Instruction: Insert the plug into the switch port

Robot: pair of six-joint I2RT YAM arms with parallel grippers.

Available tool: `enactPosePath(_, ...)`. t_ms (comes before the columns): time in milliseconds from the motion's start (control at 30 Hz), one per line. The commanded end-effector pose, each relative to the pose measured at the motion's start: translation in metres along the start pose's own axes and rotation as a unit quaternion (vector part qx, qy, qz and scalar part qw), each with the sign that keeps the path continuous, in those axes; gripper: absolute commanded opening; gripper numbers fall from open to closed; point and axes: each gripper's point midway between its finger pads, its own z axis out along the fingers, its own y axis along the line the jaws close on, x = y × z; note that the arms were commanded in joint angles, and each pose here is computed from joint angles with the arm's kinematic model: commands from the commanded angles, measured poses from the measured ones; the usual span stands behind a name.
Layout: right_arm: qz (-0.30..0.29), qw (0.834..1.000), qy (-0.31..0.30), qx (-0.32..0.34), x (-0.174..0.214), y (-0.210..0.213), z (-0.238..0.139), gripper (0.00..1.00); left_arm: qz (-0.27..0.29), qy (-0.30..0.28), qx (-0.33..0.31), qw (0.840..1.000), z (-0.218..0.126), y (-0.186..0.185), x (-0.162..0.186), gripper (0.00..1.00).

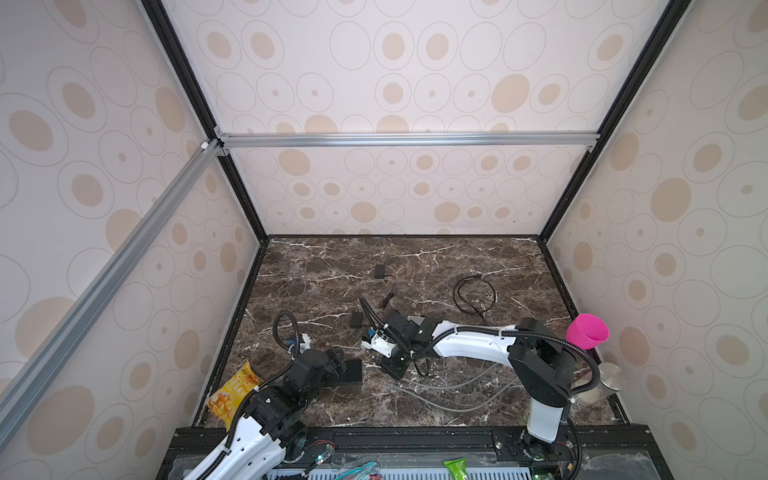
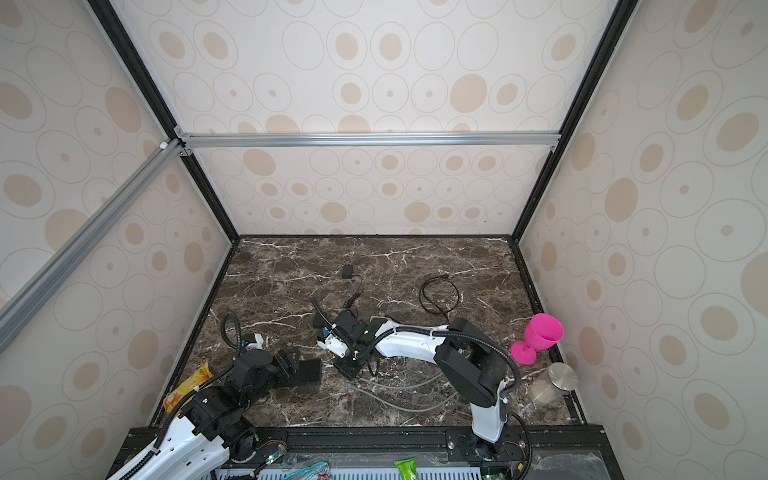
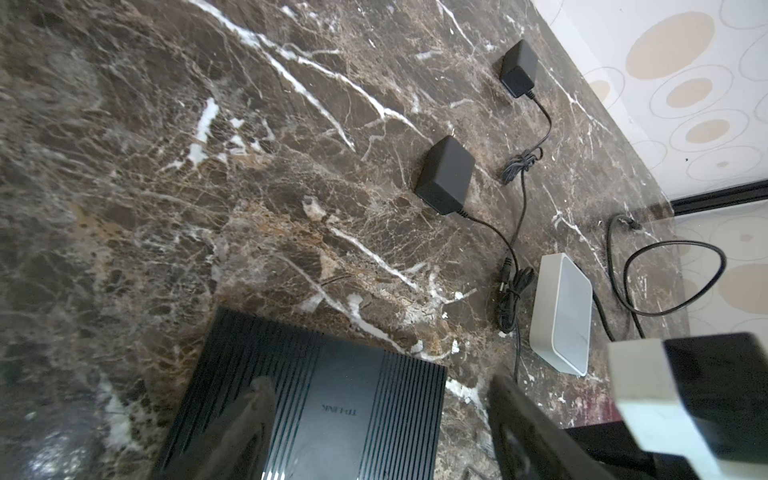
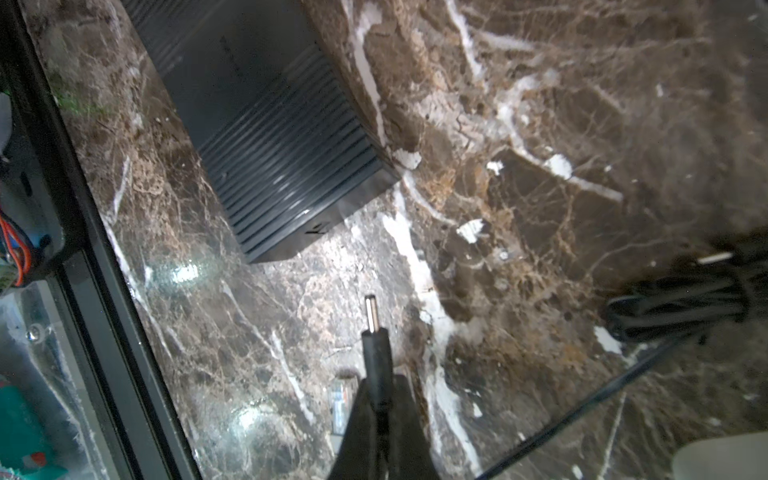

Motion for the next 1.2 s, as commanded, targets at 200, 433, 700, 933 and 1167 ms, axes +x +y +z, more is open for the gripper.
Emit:
enactPosePath(200,-0.028,0.998,0.023,-0.045,0.014,0.019,0.007,0.0,0.007,-0.018,-0.065,0.998,0.004,0.022,-0.005,0.74)
enactPosePath(433,-0.031,0.998,0.022,-0.043,0.012,0.017,0.013,0.0,0.006,0.015,-0.074,0.997,0.015,0.021,0.008,0.87)
enactPosePath(700,-0.029,0.998,0.027,-0.046,0.0,0.018,0.014,0.0,-0.038,0.072,-0.037,0.996,0.014,0.008,0.028,0.96)
enactPosePath(933,-0.018,0.998,0.02,-0.049,-0.007,0.018,0.015,0.0,-0.082,0.151,-0.105,0.979,0.001,0.027,0.055,0.98)
enactPosePath(1167,-0.006,0.999,0.022,-0.045,-0.012,0.016,0.019,0.0,-0.128,0.192,-0.051,0.972,0.001,0.006,0.069,0.98)
